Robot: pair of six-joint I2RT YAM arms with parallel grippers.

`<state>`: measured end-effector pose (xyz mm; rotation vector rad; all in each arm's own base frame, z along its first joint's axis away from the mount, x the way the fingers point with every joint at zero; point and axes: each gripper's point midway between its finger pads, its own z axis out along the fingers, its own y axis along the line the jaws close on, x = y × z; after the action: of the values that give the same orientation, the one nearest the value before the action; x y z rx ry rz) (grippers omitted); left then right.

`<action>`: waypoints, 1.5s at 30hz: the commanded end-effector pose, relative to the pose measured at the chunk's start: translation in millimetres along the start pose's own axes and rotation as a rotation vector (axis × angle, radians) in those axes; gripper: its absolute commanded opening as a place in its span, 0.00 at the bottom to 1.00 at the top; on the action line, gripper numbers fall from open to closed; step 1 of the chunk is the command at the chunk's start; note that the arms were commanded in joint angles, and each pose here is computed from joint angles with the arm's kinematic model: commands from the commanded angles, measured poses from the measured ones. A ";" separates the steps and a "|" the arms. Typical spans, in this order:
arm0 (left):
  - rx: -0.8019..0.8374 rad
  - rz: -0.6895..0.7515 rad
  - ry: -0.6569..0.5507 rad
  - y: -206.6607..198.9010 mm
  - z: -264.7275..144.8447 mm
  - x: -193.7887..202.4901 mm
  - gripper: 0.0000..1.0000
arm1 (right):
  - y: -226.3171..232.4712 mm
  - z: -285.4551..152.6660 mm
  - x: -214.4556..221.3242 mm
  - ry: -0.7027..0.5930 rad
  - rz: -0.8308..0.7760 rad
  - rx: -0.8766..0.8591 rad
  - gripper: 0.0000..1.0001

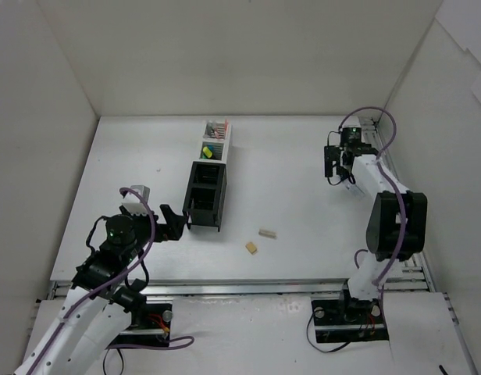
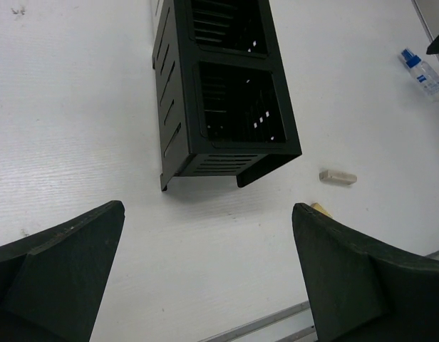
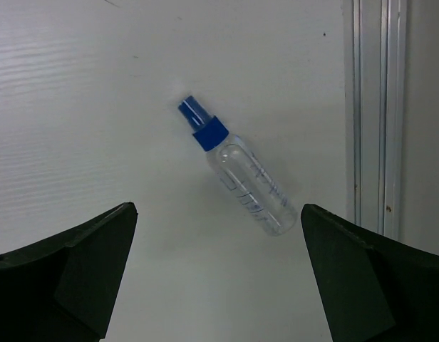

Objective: Sort the stationery into containers
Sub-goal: Pick up the stationery from the center of the board, then place the stationery in the storage box.

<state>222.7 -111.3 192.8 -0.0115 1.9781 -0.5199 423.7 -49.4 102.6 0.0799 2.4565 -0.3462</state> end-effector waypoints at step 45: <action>-0.114 -0.073 -0.045 15.3 5.6 -30.7 0.99 | 236.1 -219.5 -92.9 -0.606 -0.493 -0.784 0.00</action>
<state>237.0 -99.8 197.1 -0.0850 2.0073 -0.4622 400.2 196.7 208.2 -0.7795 2.1138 0.3125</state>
